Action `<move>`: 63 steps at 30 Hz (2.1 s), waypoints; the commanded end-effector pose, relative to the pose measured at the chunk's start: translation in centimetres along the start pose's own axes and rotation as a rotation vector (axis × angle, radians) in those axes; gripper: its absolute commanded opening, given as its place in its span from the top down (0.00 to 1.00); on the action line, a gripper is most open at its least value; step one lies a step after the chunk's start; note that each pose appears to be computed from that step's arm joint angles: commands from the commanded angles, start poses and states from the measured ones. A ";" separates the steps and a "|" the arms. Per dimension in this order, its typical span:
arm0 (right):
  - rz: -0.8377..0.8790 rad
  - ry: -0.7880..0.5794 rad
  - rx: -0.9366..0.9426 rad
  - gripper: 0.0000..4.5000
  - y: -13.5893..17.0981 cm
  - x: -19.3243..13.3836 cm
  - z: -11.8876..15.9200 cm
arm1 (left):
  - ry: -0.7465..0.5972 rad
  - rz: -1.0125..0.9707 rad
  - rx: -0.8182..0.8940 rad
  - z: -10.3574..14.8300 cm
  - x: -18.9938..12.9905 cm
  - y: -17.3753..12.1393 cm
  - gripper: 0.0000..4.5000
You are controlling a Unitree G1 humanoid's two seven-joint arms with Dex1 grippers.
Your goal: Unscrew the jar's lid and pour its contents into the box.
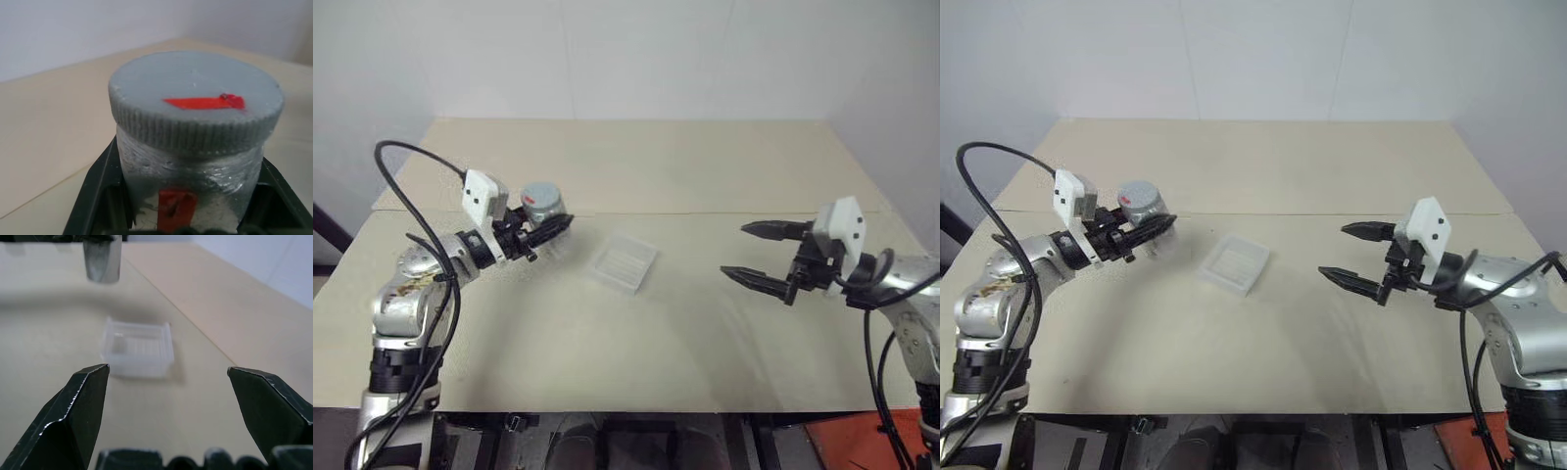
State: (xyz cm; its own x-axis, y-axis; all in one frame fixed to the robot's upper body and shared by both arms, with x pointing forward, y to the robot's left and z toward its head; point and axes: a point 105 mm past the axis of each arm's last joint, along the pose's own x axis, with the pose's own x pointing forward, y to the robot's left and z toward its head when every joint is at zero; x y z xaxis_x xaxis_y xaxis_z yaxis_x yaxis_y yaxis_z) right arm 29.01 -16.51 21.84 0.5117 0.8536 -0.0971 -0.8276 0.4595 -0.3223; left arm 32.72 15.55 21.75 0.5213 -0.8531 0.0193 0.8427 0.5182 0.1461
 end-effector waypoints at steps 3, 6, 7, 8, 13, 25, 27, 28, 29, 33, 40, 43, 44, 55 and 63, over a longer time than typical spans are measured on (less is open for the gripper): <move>0.095 -0.138 0.020 0.00 1.2 2.3 3.8 | -0.033 -0.315 0.034 1.1 2.1 -2.8 0.55; 0.146 -0.171 0.039 0.00 1.9 3.4 5.2 | -0.028 -0.395 0.057 0.6 3.7 -3.2 0.55; 0.158 -0.172 0.042 0.00 2.1 3.9 5.5 | -0.036 -0.406 0.055 0.6 4.4 -3.2 0.55; 0.165 -0.169 0.044 0.00 2.3 4.4 5.7 | -0.044 -0.422 0.050 0.6 4.9 -3.2 0.55; 0.179 -0.149 0.043 0.00 2.8 7.1 6.5 | -0.045 -0.506 0.074 0.4 7.1 -3.5 0.55; 0.128 -0.108 0.045 0.00 2.4 10.4 6.9 | -0.045 -0.604 0.133 0.5 8.8 -4.2 0.55; 0.135 -0.104 0.045 0.00 2.5 10.6 6.9 | -0.048 -0.606 0.135 0.6 8.9 -4.3 0.55; 0.138 -0.103 0.045 0.00 2.5 10.7 6.8 | -0.048 -0.606 0.136 0.6 9.0 -4.3 0.55; 0.141 -0.102 0.044 0.00 2.6 10.8 6.8 | -0.048 -0.606 0.138 0.6 9.0 -4.2 0.55; 0.146 -0.103 0.043 0.00 2.6 11.0 6.8 | -0.051 -0.606 0.139 0.7 9.0 -4.2 0.55; 0.140 -0.107 0.036 0.00 2.3 11.1 6.8 | -0.054 -0.608 0.142 0.7 9.0 -4.2 0.55; 0.136 -0.114 0.027 0.00 2.2 11.0 7.1 | -0.053 -0.608 0.142 0.7 9.0 -4.2 0.55; 0.134 -0.117 0.023 0.00 2.1 10.9 7.2 | -0.052 -0.609 0.142 0.6 9.0 -4.2 0.55; 0.155 -0.125 0.012 0.00 2.3 10.8 7.3 | -0.051 -0.614 0.141 0.6 9.0 -4.3 0.55; 0.165 -0.131 0.008 0.13 2.5 10.8 7.3 | -0.048 -0.618 0.140 0.5 9.0 -4.4 0.55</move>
State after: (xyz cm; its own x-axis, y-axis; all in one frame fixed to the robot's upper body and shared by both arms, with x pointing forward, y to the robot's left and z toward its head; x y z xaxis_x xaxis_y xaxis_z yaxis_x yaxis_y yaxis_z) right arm 31.10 -4.19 25.27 0.3330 0.9396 -0.0796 -0.9201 0.3053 -0.2453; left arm 33.73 5.68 20.62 -0.0574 -0.9952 -0.0789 0.9711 -0.0740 0.2268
